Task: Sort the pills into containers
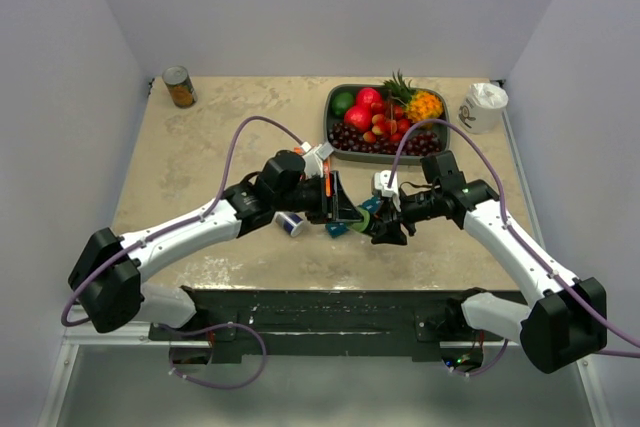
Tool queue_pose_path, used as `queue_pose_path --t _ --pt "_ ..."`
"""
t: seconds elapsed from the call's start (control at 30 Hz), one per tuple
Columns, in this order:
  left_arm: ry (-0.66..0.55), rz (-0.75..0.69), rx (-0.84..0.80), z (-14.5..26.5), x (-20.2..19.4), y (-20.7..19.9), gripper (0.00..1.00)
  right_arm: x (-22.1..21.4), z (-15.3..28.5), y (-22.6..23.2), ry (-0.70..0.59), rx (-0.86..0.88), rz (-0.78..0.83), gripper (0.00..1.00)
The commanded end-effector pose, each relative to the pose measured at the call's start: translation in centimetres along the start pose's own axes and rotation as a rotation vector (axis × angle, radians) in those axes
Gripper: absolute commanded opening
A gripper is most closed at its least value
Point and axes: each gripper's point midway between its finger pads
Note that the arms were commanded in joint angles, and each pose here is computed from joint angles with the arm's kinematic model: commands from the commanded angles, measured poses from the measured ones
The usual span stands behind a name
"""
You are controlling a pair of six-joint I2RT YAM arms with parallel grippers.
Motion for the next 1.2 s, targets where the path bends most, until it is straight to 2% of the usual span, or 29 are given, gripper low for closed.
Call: queue_pose_path --t 0.0,0.13,0.2,0.23,0.4,0.47,0.5,0.53,0.6,0.87,0.93,1.0,1.17 --pt "0.070 0.165 -0.085 0.5 -0.2 -2.9 0.00 0.5 0.5 -1.0 -0.006 -0.043 0.028 0.00" --pt "0.086 0.211 -0.108 0.4 -0.2 -3.6 0.00 0.4 0.4 -1.0 -0.004 -0.044 0.027 0.00" --pt "0.068 0.196 -0.145 0.4 0.2 -4.2 0.07 0.4 0.5 -1.1 -0.002 -0.046 0.026 0.00" --pt "0.070 0.193 -0.151 0.4 0.2 -4.3 0.17 0.4 0.5 -1.0 -0.002 -0.046 0.025 0.00" --pt "0.079 0.168 -0.158 0.4 -0.2 -3.9 0.21 0.4 0.4 -1.0 -0.002 -0.044 0.026 0.00" --pt "0.065 0.164 -0.142 0.6 0.1 -3.4 0.20 0.5 0.4 -1.0 -0.004 -0.044 0.027 0.00" --pt "0.060 0.157 -0.139 0.8 0.1 -3.2 0.17 0.4 0.4 -1.1 -0.002 -0.044 0.024 0.00" --pt "0.045 0.160 -0.129 0.9 0.5 -2.9 0.07 0.5 0.4 -1.0 -0.004 -0.044 0.027 0.00" --pt "0.026 0.156 -0.127 1.5 0.8 -2.7 0.00 0.4 0.5 -1.1 -0.003 -0.045 0.025 0.00" --pt "-0.014 0.139 -0.108 3.1 1.0 -0.9 0.00 0.6 0.5 -0.9 -0.008 -0.040 0.030 0.00" --pt "-0.061 0.124 -0.005 3.8 1.7 1.6 0.00 0.7 0.6 -0.9 -0.012 -0.040 0.029 0.00" --pt "-0.146 0.029 0.139 4.8 3.4 4.9 0.00 0.7 0.7 -1.0 -0.014 -0.047 0.026 0.00" --pt "-0.312 -0.069 0.516 10.4 6.9 14.6 0.00 0.6 1.2 -1.9 -0.012 -0.090 0.003 0.00"
Point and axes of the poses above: each gripper's point midway between its finger pads, its own z axis back along the fingers, its own y axis along the line the jaws close on, x = y × z, and after that the axes turned 3 degrees about z, right-handed
